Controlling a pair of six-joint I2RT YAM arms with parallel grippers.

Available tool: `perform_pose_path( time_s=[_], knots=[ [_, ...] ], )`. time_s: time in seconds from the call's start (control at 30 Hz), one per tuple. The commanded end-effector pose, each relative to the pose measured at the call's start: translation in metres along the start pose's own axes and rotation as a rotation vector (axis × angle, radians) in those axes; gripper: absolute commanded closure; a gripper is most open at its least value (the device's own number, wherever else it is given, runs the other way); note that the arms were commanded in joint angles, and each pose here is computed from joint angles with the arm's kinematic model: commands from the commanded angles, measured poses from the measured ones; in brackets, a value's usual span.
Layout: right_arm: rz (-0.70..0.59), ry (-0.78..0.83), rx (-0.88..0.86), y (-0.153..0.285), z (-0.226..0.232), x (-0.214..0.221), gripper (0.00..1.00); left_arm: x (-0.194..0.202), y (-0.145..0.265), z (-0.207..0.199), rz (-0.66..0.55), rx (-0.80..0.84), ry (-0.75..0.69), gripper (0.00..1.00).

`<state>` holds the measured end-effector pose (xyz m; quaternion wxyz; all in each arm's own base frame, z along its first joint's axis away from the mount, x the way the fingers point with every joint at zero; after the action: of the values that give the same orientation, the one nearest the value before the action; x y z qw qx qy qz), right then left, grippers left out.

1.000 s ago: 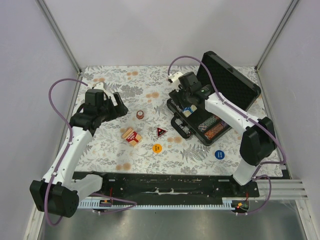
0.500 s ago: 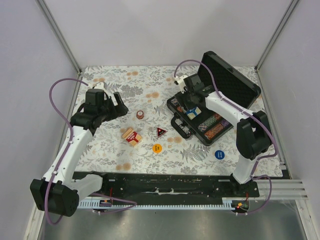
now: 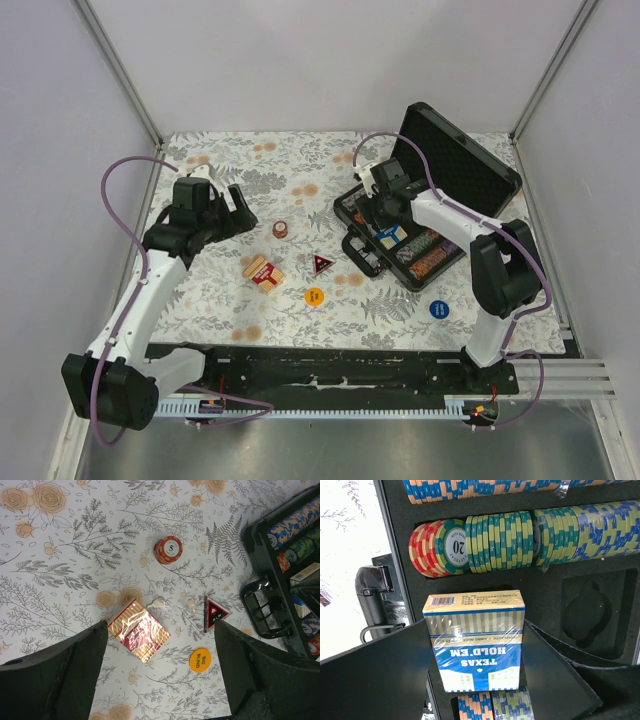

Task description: Pack up texas hold em set

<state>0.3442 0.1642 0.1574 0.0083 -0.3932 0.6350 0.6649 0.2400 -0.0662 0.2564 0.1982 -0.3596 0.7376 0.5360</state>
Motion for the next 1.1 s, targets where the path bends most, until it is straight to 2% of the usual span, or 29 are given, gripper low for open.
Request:
perform_pose_path(
  time_s=[0.0, 0.1, 0.37, 0.53, 0.7, 0.9, 1.07],
  knots=[
    [-0.043, -0.021, 0.023, 0.004, -0.003, -0.003, 0.46, -0.004, -0.005, 0.001, -0.027, -0.003, -0.005, 0.08],
    [-0.035, -0.023, 0.037, 0.004, -0.003, -0.002, 0.42, -0.002, -0.006, 0.001, -0.022, 0.0, -0.004, 0.08],
    [-0.1, -0.052, 0.034, 0.024, -0.005, -0.022, 0.14, -0.002, -0.005, 0.001, -0.022, 0.004, 0.001, 0.08],
    [-0.152, -0.064, 0.02, 0.047, -0.006, -0.04, 0.11, -0.002, -0.003, 0.0, -0.022, 0.007, 0.002, 0.08],
    [-0.183, -0.081, 0.006, 0.047, -0.005, -0.047, 0.17, 0.0, -0.001, 0.001, -0.024, 0.007, 0.01, 0.08],
    [-0.132, -0.142, 0.034, 0.016, -0.004, -0.04, 0.33, 0.005, 0.0, 0.004, -0.021, 0.003, 0.018, 0.09],
    [-0.094, -0.2, 0.066, -0.001, -0.002, -0.028, 0.41, 0.008, -0.001, 0.004, -0.013, 0.001, 0.024, 0.09]
  ],
)
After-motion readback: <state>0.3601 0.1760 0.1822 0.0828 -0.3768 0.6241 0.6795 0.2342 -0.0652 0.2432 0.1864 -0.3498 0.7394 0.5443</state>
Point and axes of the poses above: each gripper's point midway between its finger pads, its own y axis back along the fingers, its own z axis along the line the jaws close on, x = y × z, the point moved 9 cm from there along y, back along the fingers, and after that the axes turned 1 degree about -y, right-handed, at the moved point
